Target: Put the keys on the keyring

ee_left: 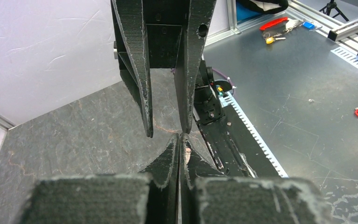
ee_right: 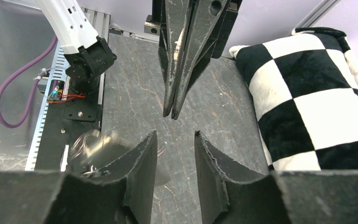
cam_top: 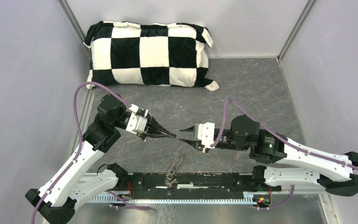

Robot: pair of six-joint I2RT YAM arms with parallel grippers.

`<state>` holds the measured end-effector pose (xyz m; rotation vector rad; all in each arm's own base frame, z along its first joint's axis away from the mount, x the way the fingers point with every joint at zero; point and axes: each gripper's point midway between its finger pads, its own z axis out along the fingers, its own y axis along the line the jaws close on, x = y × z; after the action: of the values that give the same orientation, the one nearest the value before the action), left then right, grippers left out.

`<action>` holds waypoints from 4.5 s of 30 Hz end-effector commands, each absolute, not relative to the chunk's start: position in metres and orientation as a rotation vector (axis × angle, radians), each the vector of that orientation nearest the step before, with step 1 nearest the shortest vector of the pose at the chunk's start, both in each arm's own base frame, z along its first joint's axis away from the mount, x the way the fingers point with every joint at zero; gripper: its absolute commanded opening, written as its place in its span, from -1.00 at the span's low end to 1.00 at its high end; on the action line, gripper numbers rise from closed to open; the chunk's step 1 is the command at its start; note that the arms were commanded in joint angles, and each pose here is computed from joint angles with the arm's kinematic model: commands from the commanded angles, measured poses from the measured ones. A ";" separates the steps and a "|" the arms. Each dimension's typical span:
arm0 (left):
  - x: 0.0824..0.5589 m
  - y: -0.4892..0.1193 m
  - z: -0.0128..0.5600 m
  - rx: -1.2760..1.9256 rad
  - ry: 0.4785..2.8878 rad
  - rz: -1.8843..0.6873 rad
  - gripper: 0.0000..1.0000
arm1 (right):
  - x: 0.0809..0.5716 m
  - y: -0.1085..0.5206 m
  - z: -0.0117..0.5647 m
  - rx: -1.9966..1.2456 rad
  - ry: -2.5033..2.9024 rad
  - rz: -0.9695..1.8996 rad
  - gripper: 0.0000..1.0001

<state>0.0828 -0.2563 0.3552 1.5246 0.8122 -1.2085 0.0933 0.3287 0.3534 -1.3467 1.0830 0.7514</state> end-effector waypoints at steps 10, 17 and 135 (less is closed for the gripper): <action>0.104 -0.246 0.300 1.606 0.938 -0.983 -0.96 | 0.141 0.313 0.275 -1.186 1.444 0.623 0.00; 0.158 -0.243 0.231 1.496 1.334 -0.835 0.26 | 0.178 0.269 0.161 -0.885 1.854 0.604 0.39; 0.108 -0.207 0.325 1.442 0.849 -0.783 0.41 | 0.072 0.354 0.389 -1.285 0.688 1.516 -0.99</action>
<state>0.1055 -0.2098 0.2967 1.4492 0.9497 -0.9069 0.0925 0.3666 0.3417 -1.3245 0.8756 1.4445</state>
